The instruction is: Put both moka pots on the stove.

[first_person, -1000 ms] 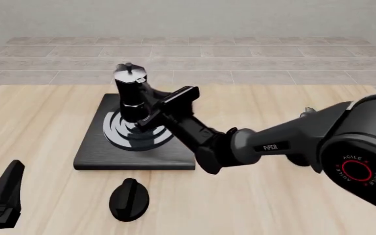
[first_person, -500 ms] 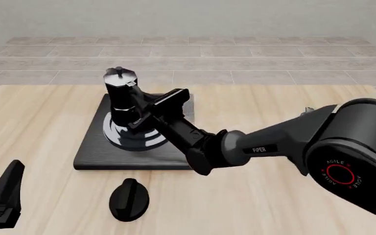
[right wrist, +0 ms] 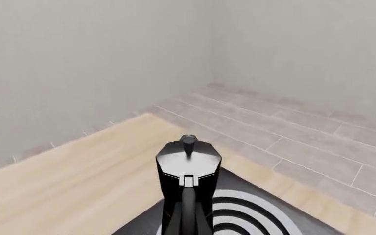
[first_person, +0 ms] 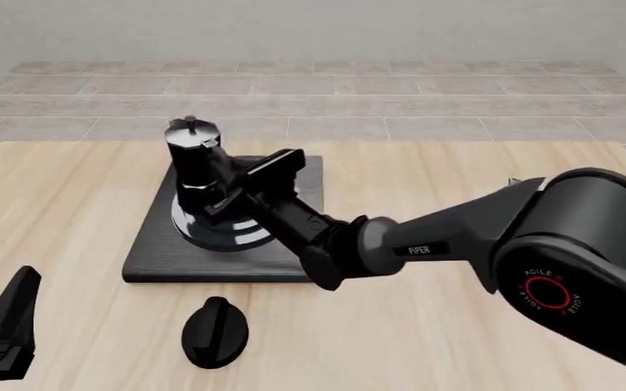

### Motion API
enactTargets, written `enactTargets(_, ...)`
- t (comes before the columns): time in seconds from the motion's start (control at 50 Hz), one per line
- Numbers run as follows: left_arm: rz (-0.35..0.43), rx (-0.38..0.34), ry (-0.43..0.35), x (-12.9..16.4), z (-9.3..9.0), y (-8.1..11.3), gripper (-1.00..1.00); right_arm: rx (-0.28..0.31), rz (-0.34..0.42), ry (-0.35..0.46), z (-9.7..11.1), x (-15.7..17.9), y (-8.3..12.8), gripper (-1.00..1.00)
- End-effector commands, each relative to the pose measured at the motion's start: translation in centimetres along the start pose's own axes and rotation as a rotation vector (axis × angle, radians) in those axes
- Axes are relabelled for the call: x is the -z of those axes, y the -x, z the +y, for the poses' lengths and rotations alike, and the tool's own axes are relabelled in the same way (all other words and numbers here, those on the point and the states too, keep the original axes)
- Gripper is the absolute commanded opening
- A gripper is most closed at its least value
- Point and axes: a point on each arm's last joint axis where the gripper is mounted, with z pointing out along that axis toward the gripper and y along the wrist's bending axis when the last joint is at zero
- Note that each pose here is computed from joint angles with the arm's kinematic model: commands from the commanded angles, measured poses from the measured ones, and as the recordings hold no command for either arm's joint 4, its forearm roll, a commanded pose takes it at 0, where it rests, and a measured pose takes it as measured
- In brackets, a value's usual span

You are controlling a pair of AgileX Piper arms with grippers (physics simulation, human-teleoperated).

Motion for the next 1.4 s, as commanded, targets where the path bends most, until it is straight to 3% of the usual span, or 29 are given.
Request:
enactTargets(0.02,0.0,0.0,0.0,0.0,0.0,0.0,1.0,-0.006,-0.023,0.004,0.2,-1.0,0.8,-1.0)
enactTargets(0.66,0.0,0.0,0.0,0.0,0.0,0.0,1.0,0.022,0.011,0.014,0.7,-1.0,-0.3,-1.0)
enactTargets(0.68,0.0,0.0,0.0,0.0,0.0,0.0,1.0,0.024,0.015,0.014,0.7,-1.0,-0.4,1.0)
enactTargets(1.14,0.0,0.0,0.0,0.0,0.0,0.0,1.0,0.079,0.091,-0.004,-0.2,-0.2,-0.7,1.0)
enactTargets(1.32,0.0,0.0,0.0,0.0,0.0,0.0,1.0,0.078,0.141,0.013,0.7,0.8,-1.0,1.0)
enactTargets(1.4,0.0,0.0,0.0,0.0,0.0,0.0,1.0,0.11,0.169,0.042,1.8,1.8,-1.3,1.0)
